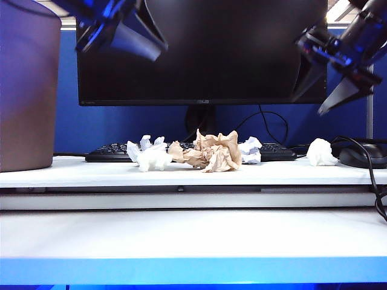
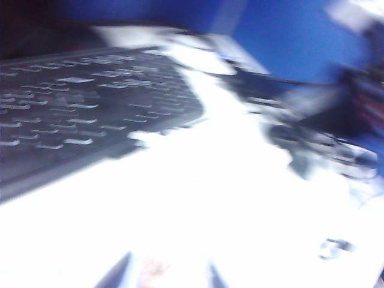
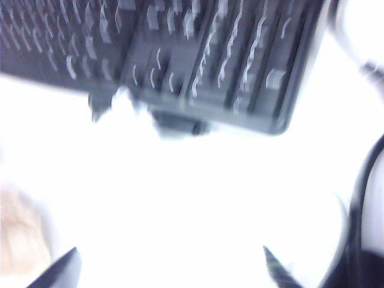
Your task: Pick up all paper balls from the table and place them in the pink trash can.
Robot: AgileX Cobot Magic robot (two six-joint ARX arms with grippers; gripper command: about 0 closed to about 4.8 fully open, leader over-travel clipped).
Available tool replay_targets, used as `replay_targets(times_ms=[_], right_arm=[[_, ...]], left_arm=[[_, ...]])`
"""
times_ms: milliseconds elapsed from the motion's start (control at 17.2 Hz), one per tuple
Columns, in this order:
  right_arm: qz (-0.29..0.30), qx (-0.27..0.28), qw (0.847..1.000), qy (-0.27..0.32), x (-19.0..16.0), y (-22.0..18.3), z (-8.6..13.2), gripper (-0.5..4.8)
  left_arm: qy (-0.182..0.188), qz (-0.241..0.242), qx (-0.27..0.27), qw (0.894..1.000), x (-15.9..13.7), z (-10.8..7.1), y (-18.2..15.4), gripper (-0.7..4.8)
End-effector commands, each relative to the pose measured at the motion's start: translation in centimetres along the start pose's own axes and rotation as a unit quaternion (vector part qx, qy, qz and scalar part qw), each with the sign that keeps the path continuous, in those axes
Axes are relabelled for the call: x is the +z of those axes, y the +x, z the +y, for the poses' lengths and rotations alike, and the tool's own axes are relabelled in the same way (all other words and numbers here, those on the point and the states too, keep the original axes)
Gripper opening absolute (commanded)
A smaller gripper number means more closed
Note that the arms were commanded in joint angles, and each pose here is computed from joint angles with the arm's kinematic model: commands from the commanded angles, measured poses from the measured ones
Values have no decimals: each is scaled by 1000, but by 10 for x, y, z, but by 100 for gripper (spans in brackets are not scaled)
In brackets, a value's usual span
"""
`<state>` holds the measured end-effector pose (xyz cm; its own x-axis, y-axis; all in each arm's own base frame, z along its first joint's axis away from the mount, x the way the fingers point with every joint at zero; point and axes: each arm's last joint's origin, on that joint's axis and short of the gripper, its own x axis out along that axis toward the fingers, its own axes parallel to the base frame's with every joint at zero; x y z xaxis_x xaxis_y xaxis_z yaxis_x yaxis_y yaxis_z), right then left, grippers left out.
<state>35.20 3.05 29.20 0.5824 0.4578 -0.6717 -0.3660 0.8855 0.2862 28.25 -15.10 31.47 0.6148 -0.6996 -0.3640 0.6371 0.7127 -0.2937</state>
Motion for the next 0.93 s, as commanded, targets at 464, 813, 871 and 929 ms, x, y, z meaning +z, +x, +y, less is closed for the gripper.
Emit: replay_targets(times_ms=[464,813,871,929], right_arm=[[81,21,996,-10,-30,31,2,479],[86,20,996,-8,-40,38,-2,479],[85,20,996,-9,-40,40,-2,476],[84,20,996,-8,-40,41,-2,458]], left_arm=[[-2,95,56,994,-28,15,25,350],[-5,120,73,990,-39,23,37,350],[-8,129,75,989,-42,24,40,350],[-8,132,79,988,-43,25,41,350]])
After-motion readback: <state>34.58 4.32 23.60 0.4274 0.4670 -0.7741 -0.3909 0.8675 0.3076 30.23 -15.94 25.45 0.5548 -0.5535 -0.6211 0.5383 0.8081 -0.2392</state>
